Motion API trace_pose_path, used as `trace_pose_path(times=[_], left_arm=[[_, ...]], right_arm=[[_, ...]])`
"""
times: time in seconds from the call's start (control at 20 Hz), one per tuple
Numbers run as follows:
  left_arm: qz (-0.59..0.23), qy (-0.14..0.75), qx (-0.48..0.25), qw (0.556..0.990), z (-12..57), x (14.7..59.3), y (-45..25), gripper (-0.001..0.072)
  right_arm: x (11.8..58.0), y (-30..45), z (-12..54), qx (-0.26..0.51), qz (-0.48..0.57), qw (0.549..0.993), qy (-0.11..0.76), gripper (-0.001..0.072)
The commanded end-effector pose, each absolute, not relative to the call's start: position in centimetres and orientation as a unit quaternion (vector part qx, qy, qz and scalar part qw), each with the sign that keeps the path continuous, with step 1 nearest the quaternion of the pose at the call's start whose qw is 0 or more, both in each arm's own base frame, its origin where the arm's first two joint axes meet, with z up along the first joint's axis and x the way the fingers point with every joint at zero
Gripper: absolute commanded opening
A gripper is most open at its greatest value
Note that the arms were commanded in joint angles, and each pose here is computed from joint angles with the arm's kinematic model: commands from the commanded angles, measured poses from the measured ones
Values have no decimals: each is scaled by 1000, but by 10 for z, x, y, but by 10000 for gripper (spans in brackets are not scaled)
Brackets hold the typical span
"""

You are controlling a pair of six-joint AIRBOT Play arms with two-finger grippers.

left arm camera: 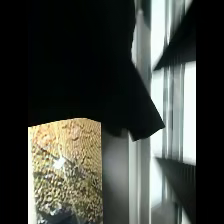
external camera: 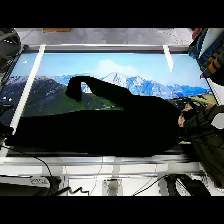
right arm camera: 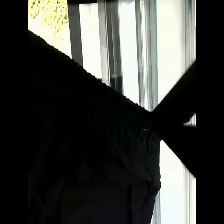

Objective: Fold the clothes and pants, and hang the long-sleeved shirts on hangers.

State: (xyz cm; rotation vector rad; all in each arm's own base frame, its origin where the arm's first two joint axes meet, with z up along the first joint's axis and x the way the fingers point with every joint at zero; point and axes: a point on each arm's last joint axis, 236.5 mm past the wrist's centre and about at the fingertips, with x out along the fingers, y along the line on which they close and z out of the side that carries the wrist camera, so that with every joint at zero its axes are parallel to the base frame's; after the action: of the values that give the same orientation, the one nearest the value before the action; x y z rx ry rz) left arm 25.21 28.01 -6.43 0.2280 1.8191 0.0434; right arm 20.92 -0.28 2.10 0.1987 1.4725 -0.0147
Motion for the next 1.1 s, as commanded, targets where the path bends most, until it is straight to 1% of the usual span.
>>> trace_pose_path(times=[0.0,0.05,0.1,0.25,0.3,0.4,0.45,0.5,0.6,0.65,0.7,0.75,0.85,0.95,1.0,1.05], left_arm=[[89,787,89,604,-63,250,297,706],[96,789,93,600,-61,248,301,706],[106,789,93,598,-60,247,303,705],[124,782,93,604,-58,251,308,693],[125,778,96,608,-57,254,309,693],[143,762,98,624,-53,267,312,683],[157,750,97,635,-49,277,314,613],[163,739,101,646,-44,287,315,560],[178,713,109,669,-34,309,317,556],[185,699,112,681,-30,322,316,556],[189,689,115,690,-27,331,313,513],[187,682,121,697,-24,340,309,423],[175,669,120,712,-20,356,297,414],[165,655,107,730,-18,370,287,415],[162,650,100,736,-18,374,284,415],[155,649,97,739,-19,375,281,417]], right_arm=[[210,-1,21,97,-8,736,670,333],[210,-1,21,96,-8,737,669,489],[211,-2,21,94,-9,738,668,537],[223,-9,23,87,-18,756,648,536],[233,-12,24,85,-22,770,632,536],[264,-20,32,79,-31,812,577,534],[282,-24,39,77,-37,836,542,532],[301,-28,48,84,-46,858,505,532],[329,-34,54,101,-60,879,463,530],[338,-36,52,99,-62,880,461,529],[348,-40,47,95,-65,876,468,529],[359,-46,40,93,-69,871,477,529],[381,-63,28,118,-86,858,493,527],[404,-90,19,178,-104,840,501,528],[408,-99,13,207,-98,826,515,528],[407,-105,6,239,-82,802,541,530]])
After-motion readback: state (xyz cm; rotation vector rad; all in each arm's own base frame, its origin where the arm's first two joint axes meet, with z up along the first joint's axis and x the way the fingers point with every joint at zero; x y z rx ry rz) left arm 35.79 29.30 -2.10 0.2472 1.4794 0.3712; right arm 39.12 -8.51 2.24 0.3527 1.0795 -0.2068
